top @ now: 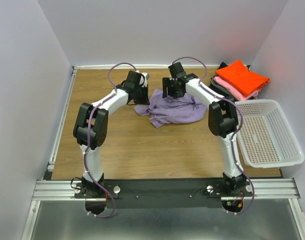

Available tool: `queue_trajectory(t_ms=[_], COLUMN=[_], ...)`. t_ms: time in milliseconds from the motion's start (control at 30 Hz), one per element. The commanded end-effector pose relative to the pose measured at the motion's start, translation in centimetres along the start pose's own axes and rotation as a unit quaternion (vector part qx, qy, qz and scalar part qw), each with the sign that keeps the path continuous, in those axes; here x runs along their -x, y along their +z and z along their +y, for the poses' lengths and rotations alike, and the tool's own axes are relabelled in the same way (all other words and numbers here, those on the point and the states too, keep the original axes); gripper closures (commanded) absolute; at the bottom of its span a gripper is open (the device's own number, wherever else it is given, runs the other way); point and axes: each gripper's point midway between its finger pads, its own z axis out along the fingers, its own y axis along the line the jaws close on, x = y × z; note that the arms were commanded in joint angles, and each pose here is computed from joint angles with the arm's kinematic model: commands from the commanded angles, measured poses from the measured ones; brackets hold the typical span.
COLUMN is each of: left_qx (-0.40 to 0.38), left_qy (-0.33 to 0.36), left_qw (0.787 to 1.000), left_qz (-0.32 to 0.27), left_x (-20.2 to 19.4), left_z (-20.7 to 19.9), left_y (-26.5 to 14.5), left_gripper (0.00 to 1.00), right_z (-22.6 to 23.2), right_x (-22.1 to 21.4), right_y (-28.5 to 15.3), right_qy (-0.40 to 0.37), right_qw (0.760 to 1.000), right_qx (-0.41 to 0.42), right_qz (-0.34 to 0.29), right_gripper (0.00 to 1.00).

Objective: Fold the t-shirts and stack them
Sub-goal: Flatten the tshirt out

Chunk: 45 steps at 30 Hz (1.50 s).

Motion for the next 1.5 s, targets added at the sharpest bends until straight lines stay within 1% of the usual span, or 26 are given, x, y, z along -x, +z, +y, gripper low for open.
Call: queue_trajectory(t_ms=[0, 67, 100, 133, 200, 433, 533, 567, 633, 667, 733, 767, 867, 967, 1033, 1100, 1133, 1200, 1233, 1267, 1300, 1333, 1367, 1400, 1433, 1467], left_qx=[-0.018, -0.018, -0.017, -0.019, -0.023, -0.004, 0.006, 0.007, 0.014, 0.017, 0.023, 0.024, 0.030, 0.047, 0.065, 0.104, 0.136, 0.165, 0.178, 0.203, 0.205, 0.215, 0.224, 0.221, 0.201, 0.184], left_qy=[-0.006, -0.015, -0.022, -0.027, -0.048, -0.067, -0.073, -0.068, -0.064, -0.053, -0.054, -0.053, -0.060, -0.059, -0.051, -0.065, -0.073, -0.081, -0.077, -0.097, -0.098, -0.111, -0.129, -0.133, -0.140, -0.143], left_qw=[1.000, 0.999, 0.999, 0.999, 0.997, 0.992, 0.987, 0.983, 0.980, 0.974, 0.967, 0.960, 0.942, 0.924, 0.910, 0.901, 0.890, 0.880, 0.867, 0.867, 0.860, 0.854, 0.867, 0.869, 0.889, 0.900], left_qz=[-0.018, -0.025, -0.031, -0.039, -0.050, -0.106, -0.143, -0.170, -0.188, -0.221, -0.247, -0.274, -0.328, -0.375, -0.405, -0.417, -0.429, -0.438, -0.459, -0.445, -0.456, -0.460, -0.427, -0.422, -0.387, -0.369], left_x=[1.4, 1.7, 2.2, 2.7, 3.3, 7.8, 11.3, 13.7, 15.7, 18.3, 20.5, 22.3, 25.4, 27.0, 27.3, 26.5, 25.5, 24.1, 23.2, 21.1, 19.9, 18.9, 16.2, 15.0, 12.7, 11.8], left_z=[-0.9, -0.6, -0.1, 0.1, 1.0, 3.6, 4.9, 5.1, 5.4, 4.9, 5.5, 5.3, 5.9, 6.8, 6.9, 8.9, 10.1, 11.1, 10.5, 12.6, 12.1, 12.8, 14.3, 14.2, 14.2, 14.1], left_y=[-2.2, -2.6, -3.0, -3.2, -4.0, -7.2, -9.4, -10.9, -12.5, -14.6, -16.7, -19.0, -23.9, -28.4, -31.7, -33.2, -34.7, -35.7, -38.0, -36.2, -37.5, -37.3, -34.6, -34.4, -31.8, -30.3], left_gripper=[1.00, 1.00, 1.00, 1.00, 1.00, 1.00, 1.00, 1.00, 1.00, 1.00, 1.00, 1.00, 1.00, 1.00, 1.00, 1.00, 1.00, 1.00, 1.00, 1.00, 1.00, 1.00, 1.00, 1.00, 1.00, 1.00], right_z=[-2.1, -2.7, -2.8, -2.8, -2.8, -2.0, -3.2, -4.0, -4.2, -4.8, -4.6, -4.5, -5.6, -6.0, -6.6, -7.8, -7.9, -9.4, -9.8, -10.3, -11.9, -12.3, -12.9, -13.2, -13.7, -14.3], right_x=[-1.9, -1.9, -1.6, -1.3, -0.4, 6.5, 10.1, 11.5, 13.4, 14.1, 15.8, 16.6, 18.5, 19.3, 19.6, 18.8, 18.5, 16.3, 15.2, 14.1, 11.0, 9.4, 7.9, 5.9, 2.5, 0.5], right_y=[1.8, 2.1, 2.0, 1.8, 1.2, -4.6, -8.4, -9.8, -12.8, -13.8, -16.6, -18.5, -23.7, -27.3, -31.0, -32.2, -34.7, -34.2, -35.5, -35.5, -32.4, -33.3, -32.5, -31.2, -29.3, -28.0], right_qy=[-0.049, -0.049, -0.044, -0.041, -0.036, 0.007, 0.057, 0.077, 0.083, 0.086, 0.069, 0.065, 0.067, 0.065, 0.066, 0.073, 0.076, 0.086, 0.094, 0.099, 0.107, 0.115, 0.123, 0.140, 0.161, 0.158], right_qw=[0.996, 0.995, 0.995, 0.994, 0.994, 0.994, 0.990, 0.988, 0.984, 0.982, 0.978, 0.974, 0.960, 0.950, 0.937, 0.932, 0.925, 0.926, 0.923, 0.923, 0.932, 0.930, 0.932, 0.935, 0.941, 0.945], right_qx=[-0.067, -0.086, -0.092, -0.096, -0.102, -0.083, -0.056, -0.042, -0.024, -0.021, -0.013, -0.013, -0.028, -0.043, -0.063, -0.095, -0.100, -0.133, -0.141, -0.152, -0.182, -0.187, -0.194, -0.197, -0.198, -0.208], right_qz=[0.029, 0.028, 0.023, 0.017, 0.004, -0.077, -0.114, -0.126, -0.155, -0.164, -0.196, -0.215, -0.269, -0.304, -0.337, -0.342, -0.360, -0.342, -0.346, -0.339, -0.294, -0.293, -0.279, -0.259, -0.223, -0.198], right_gripper=[0.31, 0.49, 0.76, 0.85, 0.98, 0.98, 0.99, 0.98, 0.98, 0.98, 0.98, 0.98, 0.98, 0.98, 0.98, 0.98, 0.98, 0.99, 0.98, 0.99, 0.99, 0.98, 0.98, 0.98, 0.98, 0.98])
